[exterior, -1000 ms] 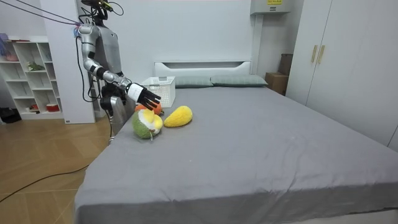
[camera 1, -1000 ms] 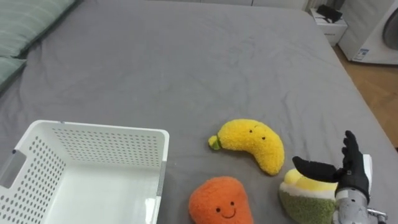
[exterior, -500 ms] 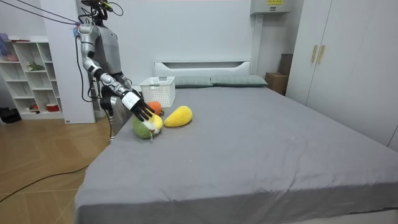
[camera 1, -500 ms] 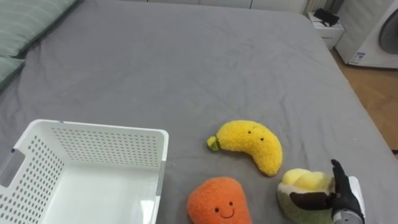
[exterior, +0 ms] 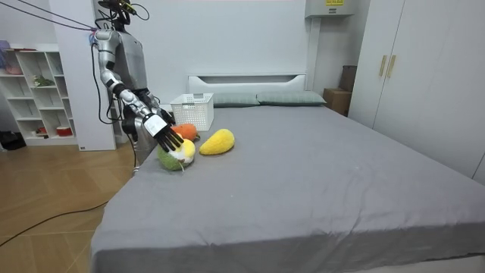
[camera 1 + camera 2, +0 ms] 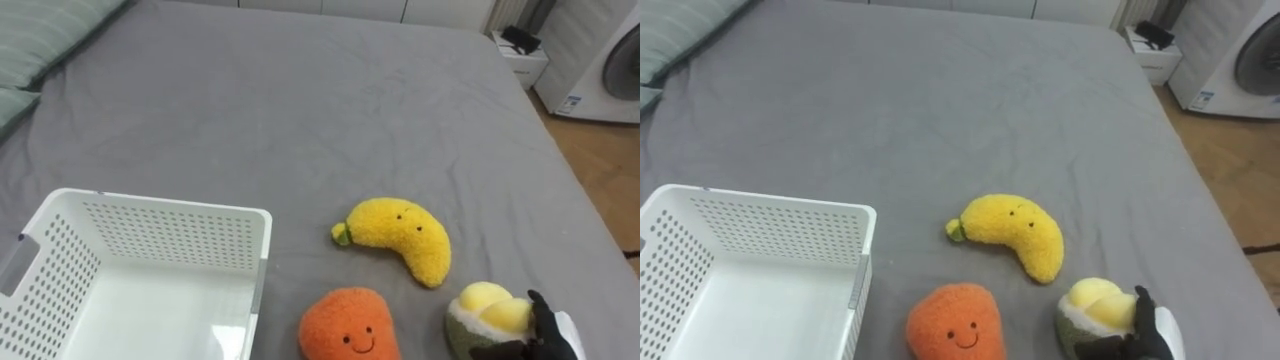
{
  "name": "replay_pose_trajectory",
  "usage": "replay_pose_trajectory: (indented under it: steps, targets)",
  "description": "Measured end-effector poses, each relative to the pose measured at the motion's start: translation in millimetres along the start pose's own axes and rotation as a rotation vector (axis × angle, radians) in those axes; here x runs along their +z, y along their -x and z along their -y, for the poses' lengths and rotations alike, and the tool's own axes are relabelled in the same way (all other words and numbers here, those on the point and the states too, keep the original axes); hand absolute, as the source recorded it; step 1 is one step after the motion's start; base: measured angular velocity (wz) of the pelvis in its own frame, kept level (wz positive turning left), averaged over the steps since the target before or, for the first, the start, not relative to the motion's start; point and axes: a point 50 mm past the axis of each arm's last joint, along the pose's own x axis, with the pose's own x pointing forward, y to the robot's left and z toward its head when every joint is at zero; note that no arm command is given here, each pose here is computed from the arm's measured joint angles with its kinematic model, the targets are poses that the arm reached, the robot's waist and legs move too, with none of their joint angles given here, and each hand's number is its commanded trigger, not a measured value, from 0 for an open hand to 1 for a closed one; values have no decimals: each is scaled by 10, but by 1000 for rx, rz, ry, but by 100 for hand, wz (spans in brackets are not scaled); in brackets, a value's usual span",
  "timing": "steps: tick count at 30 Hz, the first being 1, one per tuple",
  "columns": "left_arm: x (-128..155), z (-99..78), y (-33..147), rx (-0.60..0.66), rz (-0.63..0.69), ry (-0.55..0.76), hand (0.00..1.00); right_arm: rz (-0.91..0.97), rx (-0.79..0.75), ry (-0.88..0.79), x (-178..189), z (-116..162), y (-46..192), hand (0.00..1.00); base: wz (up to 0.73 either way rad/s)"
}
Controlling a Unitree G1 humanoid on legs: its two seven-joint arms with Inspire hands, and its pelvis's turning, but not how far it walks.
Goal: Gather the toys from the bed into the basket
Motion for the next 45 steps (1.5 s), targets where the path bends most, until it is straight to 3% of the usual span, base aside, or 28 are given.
replay_pose_trajectory:
  steps: [2, 13, 33, 45]
  targets:
    - [0, -3, -2, -2, 1, 0, 0, -1, 16, 8, -9, 24, -7, 100, 4]
    - [44, -11, -14, 6, 13, 2, 0, -61, 21, 36, -154, 110, -30, 100, 3]
    - [74, -10, -19, -3, 26, 4, 0, -74, 117, 48, -181, 9, -16, 100, 0]
    - [78, -49, -32, 8, 31, 15, 0, 221, -16, 48, 506, 318, -21, 100, -2]
